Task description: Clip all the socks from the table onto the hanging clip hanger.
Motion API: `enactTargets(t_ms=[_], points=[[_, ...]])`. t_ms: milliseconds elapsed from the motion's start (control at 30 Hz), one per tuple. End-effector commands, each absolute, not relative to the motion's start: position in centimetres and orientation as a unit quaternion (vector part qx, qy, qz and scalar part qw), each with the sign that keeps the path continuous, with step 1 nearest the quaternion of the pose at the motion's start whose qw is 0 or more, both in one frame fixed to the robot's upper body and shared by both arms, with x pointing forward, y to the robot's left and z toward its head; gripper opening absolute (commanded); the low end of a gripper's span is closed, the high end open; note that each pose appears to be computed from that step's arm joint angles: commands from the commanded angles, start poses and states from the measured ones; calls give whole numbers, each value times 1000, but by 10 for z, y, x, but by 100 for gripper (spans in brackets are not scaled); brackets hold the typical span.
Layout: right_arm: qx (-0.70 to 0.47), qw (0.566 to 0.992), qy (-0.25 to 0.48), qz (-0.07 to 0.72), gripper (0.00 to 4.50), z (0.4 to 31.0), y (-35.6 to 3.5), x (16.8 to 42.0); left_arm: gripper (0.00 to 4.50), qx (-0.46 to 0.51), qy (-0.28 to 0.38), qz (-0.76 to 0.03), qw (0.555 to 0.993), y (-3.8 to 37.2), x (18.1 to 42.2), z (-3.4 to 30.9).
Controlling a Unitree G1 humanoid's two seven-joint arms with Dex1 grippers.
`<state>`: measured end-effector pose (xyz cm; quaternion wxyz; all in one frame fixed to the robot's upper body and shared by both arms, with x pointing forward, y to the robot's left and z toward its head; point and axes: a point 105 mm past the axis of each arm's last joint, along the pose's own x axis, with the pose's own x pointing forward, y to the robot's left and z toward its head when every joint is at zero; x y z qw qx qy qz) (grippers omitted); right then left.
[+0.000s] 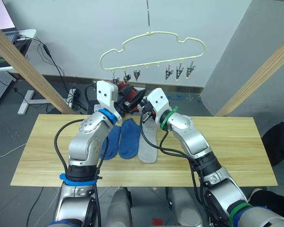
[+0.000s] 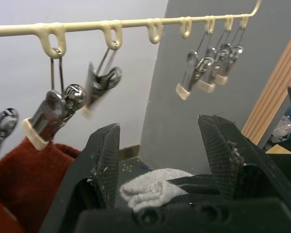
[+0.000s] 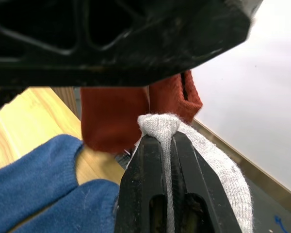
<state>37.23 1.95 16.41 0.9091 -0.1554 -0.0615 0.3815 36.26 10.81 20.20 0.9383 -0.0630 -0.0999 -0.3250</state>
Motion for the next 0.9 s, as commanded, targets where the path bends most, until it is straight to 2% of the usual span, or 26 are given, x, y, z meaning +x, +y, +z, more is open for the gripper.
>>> enactTargets(t_ms=[33, 133, 233, 400, 500, 633, 833, 900], points=[[-173, 900, -94, 390, 0, 181, 15, 362, 285, -53, -127, -331, 933, 106, 355, 214], [-187, 899, -89, 385, 0, 189, -8, 356, 285, -45, -130, -333, 933, 104, 351, 212], [-190, 901, -52, 386, 0, 188, -33, 345, 285, -27, -133, -338, 931, 102, 347, 208], [-208, 901, 26, 380, 0, 166, -67, 331, 285, -22, -135, -336, 932, 102, 345, 205], [-216, 896, 91, 377, 0, 136, -87, 322, 285, -18, -134, -336, 932, 102, 345, 203], [-227, 891, 130, 371, 0, 105, -92, 320, 285, -12, -132, -339, 931, 101, 344, 200], [-237, 881, 140, 385, 0, 86, -79, 316, 285, -3, -134, -336, 932, 101, 345, 200], [-245, 878, 148, 384, 54, 75, -79, 316, 289, -1, -135, -335, 932, 100, 346, 200]])
